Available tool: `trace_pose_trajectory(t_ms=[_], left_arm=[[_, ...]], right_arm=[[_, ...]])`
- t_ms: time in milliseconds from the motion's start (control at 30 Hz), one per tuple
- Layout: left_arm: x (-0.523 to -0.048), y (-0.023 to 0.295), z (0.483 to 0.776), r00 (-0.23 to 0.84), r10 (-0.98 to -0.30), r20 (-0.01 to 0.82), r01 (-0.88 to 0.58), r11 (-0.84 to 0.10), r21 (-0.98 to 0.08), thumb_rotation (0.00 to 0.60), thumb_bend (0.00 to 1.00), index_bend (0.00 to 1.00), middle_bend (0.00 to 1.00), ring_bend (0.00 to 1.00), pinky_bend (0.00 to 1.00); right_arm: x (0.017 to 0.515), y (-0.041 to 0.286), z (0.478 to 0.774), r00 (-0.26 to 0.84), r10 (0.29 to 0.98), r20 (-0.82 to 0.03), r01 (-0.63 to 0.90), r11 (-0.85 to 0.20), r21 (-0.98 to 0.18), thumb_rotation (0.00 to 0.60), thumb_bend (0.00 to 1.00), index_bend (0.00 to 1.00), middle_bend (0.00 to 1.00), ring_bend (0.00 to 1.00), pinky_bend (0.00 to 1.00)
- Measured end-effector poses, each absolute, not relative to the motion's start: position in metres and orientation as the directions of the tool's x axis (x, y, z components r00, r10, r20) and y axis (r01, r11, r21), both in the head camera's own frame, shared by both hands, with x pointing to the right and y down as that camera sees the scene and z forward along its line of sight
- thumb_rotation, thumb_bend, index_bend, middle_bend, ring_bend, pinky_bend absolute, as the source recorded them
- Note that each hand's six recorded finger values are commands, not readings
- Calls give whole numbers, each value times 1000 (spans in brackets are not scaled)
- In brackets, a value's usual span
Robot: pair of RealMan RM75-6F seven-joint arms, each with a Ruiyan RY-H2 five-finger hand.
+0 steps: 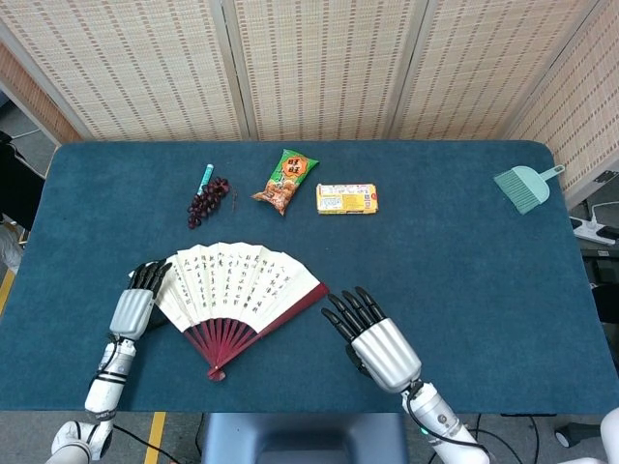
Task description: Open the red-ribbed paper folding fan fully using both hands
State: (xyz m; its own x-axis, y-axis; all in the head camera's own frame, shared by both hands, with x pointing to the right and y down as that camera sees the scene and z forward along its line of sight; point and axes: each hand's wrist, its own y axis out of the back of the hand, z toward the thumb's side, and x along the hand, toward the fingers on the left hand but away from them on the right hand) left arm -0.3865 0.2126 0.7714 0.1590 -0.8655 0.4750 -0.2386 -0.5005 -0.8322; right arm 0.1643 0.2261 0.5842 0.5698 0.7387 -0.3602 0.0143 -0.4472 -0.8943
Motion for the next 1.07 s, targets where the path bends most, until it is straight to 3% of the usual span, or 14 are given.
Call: trace_pose_trajectory(t_ms=[200, 500, 767, 933, 1067], left_arm=[[-403, 213, 768, 176, -849, 497, -51, -513, -857, 600, 446, 0, 0, 0, 0], [-414, 209, 731, 259, -861, 437, 28, -446, -895, 600, 420, 0, 0, 0, 0], [-417, 212, 664, 236, -918, 320, -171, -363, -916, 600, 431, 0, 0, 0, 0], [-427, 226, 601, 238, -942, 237, -270, -299, -915, 600, 429, 0, 0, 0, 0], [-433, 232, 584, 241, -942, 235, -253, -294, -922, 600, 429, 0, 0, 0, 0]], right_arm=[[183, 226, 579, 544, 754, -369, -14, -431, -902, 600, 495, 7, 0, 0, 0], [222, 219, 572, 471, 795, -382, -55, -406, -912, 600, 251, 0, 0, 0, 0], [300, 228, 572, 287, 838, -464, -159, -436, -886, 600, 197, 0, 0, 0, 0], [350, 241, 563, 156, 882, -445, -132, -427, -894, 600, 181, 0, 0, 0, 0], [384, 249, 551, 96, 904, -416, -86, -409, -909, 600, 179, 0, 0, 0, 0]])
